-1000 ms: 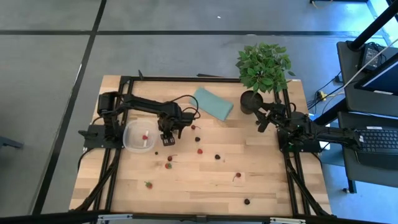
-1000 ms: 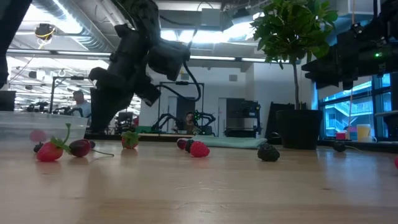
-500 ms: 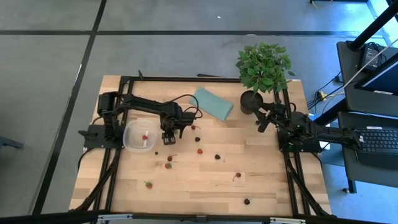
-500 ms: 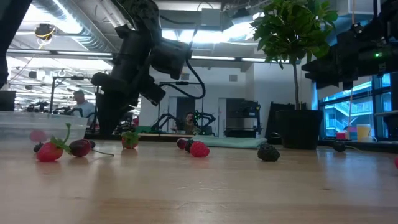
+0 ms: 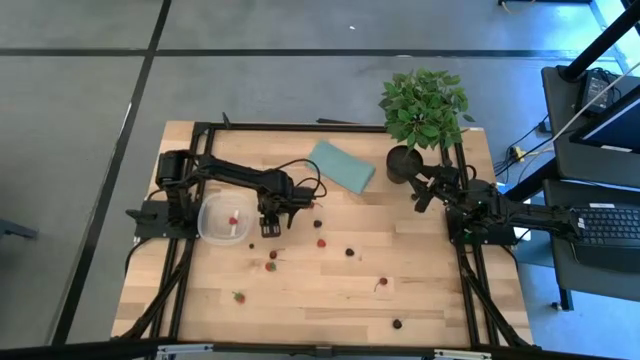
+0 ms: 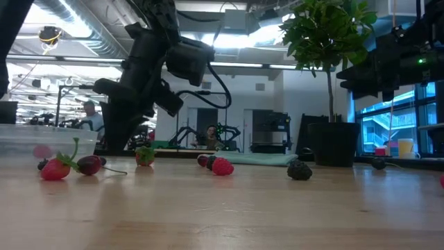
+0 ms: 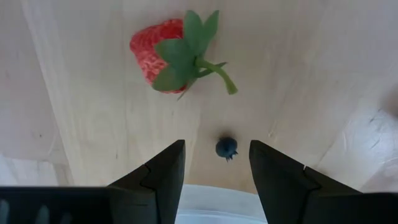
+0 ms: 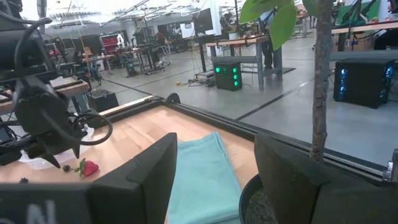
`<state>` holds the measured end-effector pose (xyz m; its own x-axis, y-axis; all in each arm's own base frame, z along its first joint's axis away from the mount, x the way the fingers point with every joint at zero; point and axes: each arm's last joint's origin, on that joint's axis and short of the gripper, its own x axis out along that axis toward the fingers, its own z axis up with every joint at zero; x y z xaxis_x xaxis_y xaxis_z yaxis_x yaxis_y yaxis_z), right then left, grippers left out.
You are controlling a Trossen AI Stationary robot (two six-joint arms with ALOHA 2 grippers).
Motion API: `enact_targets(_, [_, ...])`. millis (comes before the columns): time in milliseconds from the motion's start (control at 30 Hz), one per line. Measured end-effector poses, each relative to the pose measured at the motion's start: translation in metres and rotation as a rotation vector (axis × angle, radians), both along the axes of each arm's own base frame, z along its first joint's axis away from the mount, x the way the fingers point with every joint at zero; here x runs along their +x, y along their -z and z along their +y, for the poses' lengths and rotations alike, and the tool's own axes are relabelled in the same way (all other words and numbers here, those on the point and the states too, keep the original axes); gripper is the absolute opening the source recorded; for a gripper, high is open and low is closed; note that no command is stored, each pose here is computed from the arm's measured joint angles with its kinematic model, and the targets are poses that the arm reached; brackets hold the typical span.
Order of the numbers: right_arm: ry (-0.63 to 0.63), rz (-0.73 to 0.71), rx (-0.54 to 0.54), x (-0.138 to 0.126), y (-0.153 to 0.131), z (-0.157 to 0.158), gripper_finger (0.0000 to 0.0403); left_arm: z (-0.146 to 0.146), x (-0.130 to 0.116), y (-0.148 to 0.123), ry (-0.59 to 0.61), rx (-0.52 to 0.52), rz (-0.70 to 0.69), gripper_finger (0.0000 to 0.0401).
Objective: Pick and placing Produce into tupperware
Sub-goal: Put the top blueberry into the transparent bin
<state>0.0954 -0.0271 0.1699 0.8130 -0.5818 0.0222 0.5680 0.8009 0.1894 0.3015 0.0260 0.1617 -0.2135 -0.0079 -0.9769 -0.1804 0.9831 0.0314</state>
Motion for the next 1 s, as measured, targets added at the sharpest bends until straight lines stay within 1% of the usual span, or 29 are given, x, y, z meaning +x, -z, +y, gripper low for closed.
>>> enact_targets(333, [0.001,-0.002,0.000,0.000,0.000,0.000,0.0217,0.000,-0.001,0.001,-0.026,0.012,0.003,0.0173])
enact_targets(500, [0.000,-0.011,0.001,0.000,-0.001,0.000,0.0217,0.000,-0.006,0.009,-0.015,0.025,0.022,0.0173])
enact_targets(633, [0.000,-0.011,0.000,0.000,-0.001,0.000,0.0217,0.000,-0.008,0.014,-0.013,0.032,0.011,0.0173])
enact_targets(1000, [0.000,-0.011,0.000,0.000,-0.001,0.000,0.0217,0.000,-0.011,0.019,-0.015,0.024,0.017,0.0173])
